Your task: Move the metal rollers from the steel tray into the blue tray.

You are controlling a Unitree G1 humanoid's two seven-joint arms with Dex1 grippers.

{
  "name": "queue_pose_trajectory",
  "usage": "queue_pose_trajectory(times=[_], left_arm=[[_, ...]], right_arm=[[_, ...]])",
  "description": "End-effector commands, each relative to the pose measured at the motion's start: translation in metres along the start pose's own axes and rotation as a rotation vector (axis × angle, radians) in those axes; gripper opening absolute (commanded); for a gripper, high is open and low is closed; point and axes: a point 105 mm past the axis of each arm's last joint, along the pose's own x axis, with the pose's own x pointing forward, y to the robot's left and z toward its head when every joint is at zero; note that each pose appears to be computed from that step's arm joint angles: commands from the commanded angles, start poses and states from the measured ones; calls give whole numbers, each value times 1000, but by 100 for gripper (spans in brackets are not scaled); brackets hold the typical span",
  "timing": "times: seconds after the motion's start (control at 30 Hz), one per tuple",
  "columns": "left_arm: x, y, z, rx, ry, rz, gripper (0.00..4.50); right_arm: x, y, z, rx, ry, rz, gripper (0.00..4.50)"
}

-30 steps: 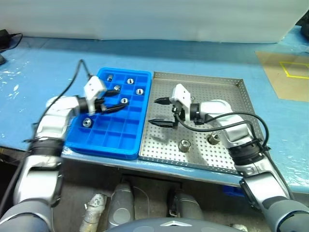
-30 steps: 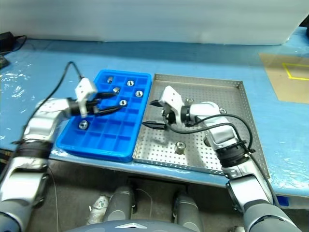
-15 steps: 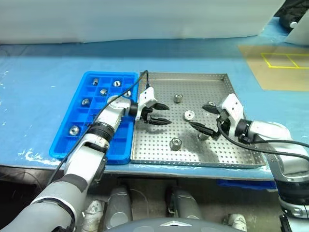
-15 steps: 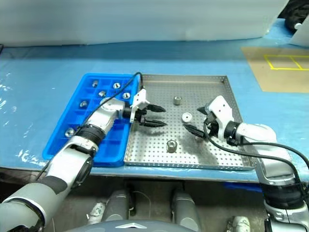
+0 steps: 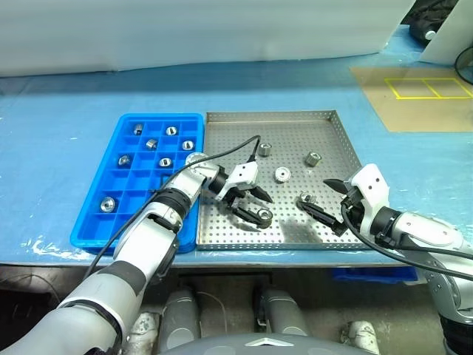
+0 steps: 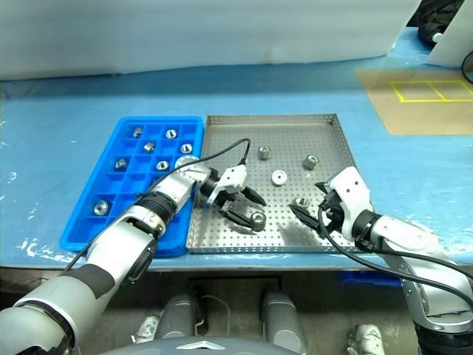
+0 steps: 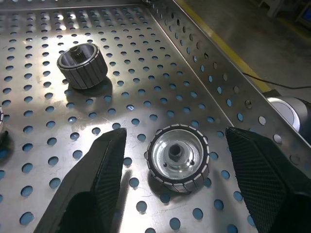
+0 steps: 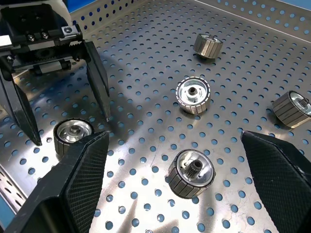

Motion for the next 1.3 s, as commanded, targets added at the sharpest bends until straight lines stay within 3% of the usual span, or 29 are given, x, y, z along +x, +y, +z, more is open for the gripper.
queue_pose_trajectory(times=[0.03, 0.3, 0.57, 0.73, 0.87, 0.97, 1.13, 1.3], left_arm=[[6, -4, 1, 26, 3, -30, 343], [20, -15, -13, 9, 23, -69, 343], [28, -9, -25, -33, 42, 31, 343], [21, -5, -29, -34, 60, 80, 222], [18, -2, -23, -17, 33, 94, 222], [5, 12, -8, 20, -15, 178, 182], [-24, 32, 19, 57, -103, 318, 182], [-67, 27, 21, 54, -126, 373, 182]], right_arm=[[-6, 0, 12, -36, -34, -12, 446], [-6, 2, 10, -37, -20, -13, 446], [-4, 0, 9, -45, -13, -21, 446], [-1, 1, 9, -48, -15, -13, 446], [0, 2, 11, -49, -19, -7, 446], [4, 4, 16, -54, -36, 24, 446], [13, 8, 28, -68, -67, 90, 446], [30, 11, 45, -100, -102, 194, 446]])
